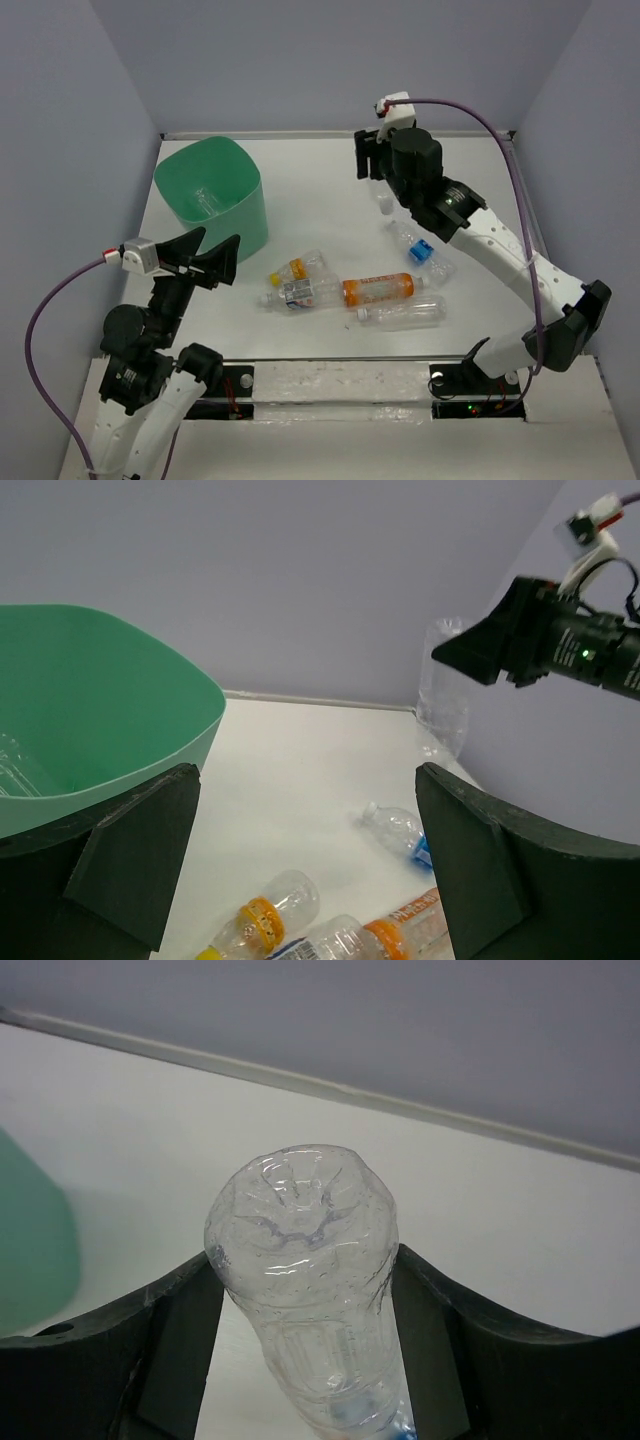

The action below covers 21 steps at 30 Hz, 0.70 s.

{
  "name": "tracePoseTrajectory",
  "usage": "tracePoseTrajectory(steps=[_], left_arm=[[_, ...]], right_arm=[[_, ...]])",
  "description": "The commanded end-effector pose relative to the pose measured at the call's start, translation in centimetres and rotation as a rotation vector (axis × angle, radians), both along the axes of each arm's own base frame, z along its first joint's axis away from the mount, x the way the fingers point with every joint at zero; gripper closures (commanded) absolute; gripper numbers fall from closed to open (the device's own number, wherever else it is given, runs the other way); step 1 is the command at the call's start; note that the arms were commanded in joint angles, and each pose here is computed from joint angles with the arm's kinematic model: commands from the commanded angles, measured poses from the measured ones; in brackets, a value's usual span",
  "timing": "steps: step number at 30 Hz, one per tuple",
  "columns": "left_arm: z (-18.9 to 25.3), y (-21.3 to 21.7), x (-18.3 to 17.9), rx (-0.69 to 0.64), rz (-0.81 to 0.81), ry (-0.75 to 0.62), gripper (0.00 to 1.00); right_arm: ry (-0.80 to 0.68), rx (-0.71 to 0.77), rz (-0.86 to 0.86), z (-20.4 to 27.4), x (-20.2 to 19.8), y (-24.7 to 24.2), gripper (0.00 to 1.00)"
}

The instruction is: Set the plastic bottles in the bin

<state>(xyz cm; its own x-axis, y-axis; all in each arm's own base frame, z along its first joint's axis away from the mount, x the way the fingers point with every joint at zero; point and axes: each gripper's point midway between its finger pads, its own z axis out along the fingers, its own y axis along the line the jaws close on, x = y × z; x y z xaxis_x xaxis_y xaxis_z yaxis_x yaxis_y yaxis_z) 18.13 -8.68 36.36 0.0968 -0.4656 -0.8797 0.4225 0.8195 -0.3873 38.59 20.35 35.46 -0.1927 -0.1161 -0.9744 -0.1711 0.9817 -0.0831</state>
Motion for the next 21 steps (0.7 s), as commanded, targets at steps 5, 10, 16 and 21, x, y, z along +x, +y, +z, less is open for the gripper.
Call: tracePoseTrajectory(steps=[5, 10, 16, 21], left_arm=[[1.0, 0.7, 0.7, -0.004, 0.049, -0.026, 0.01], [0.9, 1.0, 0.7, -0.003, 0.062, -0.022, 0.01], [1.3, 1.2, 0.3, -0.011, 0.063, -0.036, 0.01], [1.2, 1.2, 0.3, -0.01, 0.063, -0.034, 0.01]], right_arm=[[-0.36, 0.292, 0.418, 15.1, -3.0, 15.3, 0.56], [-0.426, 0.467, 0.66, 19.3, -5.5, 20.7, 0.56], [-0.391, 0.547, 0.846, 18.3, -5.6, 27.0, 0.56], [-0.368, 0.552, 0.885, 16.0, -4.9, 30.8, 0.55]])
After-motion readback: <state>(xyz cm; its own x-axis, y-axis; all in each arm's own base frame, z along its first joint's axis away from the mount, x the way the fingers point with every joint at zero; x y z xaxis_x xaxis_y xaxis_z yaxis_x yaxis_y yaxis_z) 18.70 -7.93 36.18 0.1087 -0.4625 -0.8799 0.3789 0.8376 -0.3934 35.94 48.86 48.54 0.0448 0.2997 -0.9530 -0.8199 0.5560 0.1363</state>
